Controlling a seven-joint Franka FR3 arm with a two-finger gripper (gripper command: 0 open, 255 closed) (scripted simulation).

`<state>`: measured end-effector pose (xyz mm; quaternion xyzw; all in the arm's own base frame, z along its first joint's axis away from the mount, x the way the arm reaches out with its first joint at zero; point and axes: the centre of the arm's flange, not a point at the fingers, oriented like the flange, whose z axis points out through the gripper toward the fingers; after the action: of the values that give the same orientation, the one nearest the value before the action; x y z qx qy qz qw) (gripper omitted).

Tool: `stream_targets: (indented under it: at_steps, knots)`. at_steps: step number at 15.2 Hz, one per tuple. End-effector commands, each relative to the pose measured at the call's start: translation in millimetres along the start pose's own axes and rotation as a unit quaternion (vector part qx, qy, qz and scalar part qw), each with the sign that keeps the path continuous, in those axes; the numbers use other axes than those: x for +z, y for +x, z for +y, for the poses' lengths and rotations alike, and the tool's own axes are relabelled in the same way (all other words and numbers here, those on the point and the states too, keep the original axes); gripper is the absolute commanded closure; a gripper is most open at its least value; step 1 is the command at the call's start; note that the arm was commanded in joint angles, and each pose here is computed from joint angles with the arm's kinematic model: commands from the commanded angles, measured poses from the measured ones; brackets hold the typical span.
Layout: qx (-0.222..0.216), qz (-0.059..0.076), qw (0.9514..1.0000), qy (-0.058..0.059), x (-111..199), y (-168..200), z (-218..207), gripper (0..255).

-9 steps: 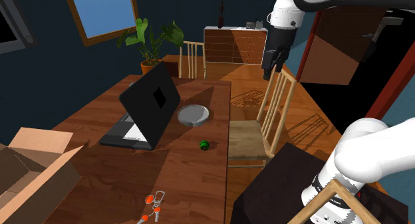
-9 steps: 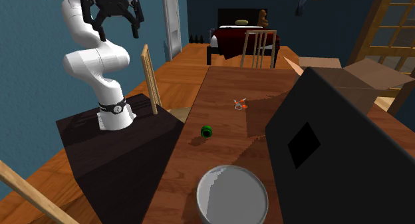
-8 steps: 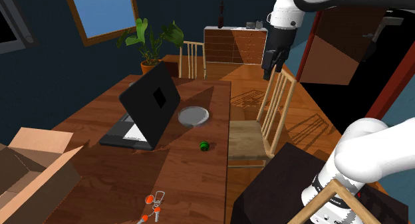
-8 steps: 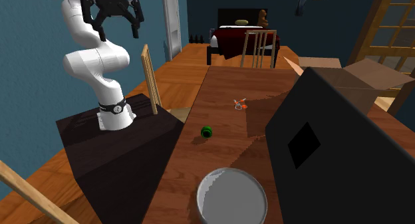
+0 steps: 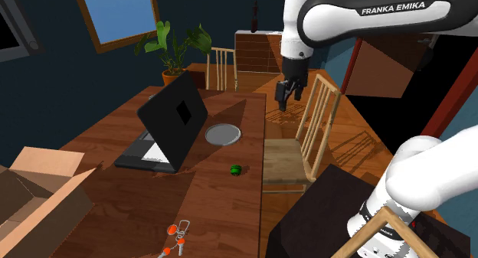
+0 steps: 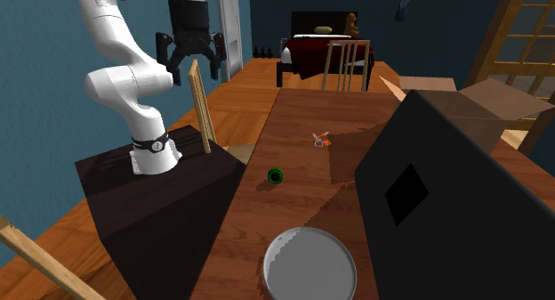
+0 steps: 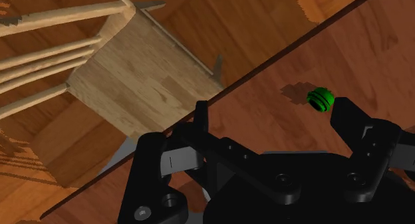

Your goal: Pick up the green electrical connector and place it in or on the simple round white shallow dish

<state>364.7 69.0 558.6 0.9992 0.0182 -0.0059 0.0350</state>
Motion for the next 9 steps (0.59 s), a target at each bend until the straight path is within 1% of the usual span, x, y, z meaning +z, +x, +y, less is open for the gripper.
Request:
stream_targets:
  at_steps: [1, 9]
  knots:
    - [0.001, -0.006, 1.0, -0.005, 17.2, 14.8, -17.5, 0]
    - [0.005, -0.032, 0.9991, -0.027, 92.1, 72.2, -80.7, 0]
